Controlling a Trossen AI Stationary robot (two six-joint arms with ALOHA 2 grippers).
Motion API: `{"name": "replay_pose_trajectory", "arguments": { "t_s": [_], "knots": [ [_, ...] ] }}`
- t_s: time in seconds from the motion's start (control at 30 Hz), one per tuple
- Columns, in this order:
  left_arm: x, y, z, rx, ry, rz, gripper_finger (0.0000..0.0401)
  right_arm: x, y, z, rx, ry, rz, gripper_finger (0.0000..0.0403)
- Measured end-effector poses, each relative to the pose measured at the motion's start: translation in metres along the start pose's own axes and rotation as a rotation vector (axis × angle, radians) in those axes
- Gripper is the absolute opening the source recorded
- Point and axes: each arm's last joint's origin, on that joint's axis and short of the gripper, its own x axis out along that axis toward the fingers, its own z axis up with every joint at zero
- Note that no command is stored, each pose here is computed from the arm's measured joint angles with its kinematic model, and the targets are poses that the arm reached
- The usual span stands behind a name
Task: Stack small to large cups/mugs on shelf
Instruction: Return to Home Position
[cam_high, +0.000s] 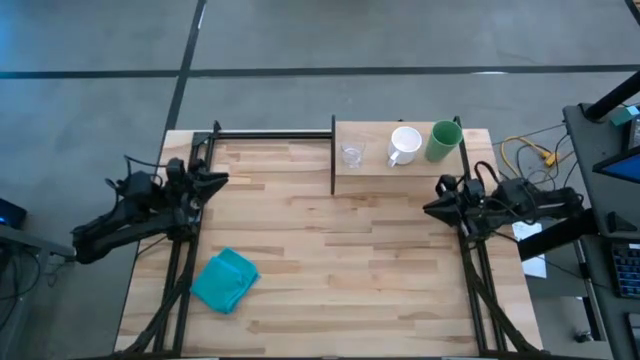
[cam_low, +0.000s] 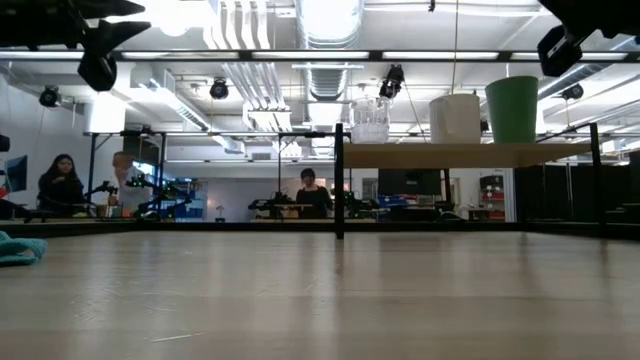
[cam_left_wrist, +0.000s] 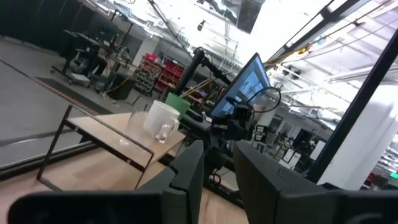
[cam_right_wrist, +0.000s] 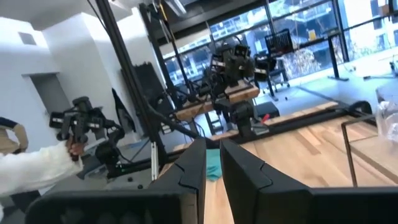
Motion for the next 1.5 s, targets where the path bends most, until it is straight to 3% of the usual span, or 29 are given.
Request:
{"name": "replay_pose_trajectory", "arguments": {
  "t_s": [0.33,1.17,1.5],
  "knots": [
    [0.005,0.009,-0.015,-0.023,-0.022,-0.03,0.0075,0.008,-0.009,-0.031,0.03,-0.038,0.013,0.0043],
    [0.014,0.038,-0.066,-0.076,0.003,-0.047,0.0075,0.01,-0.013,-0.041,0.049,-0.062,0.012,0.0043],
    [0.015,0.042,-0.073,-0.085,0.071,-0.004,0.0075,0.011,-0.024,-0.067,0.117,-0.012,-0.119,0.0043]
  ]
}}
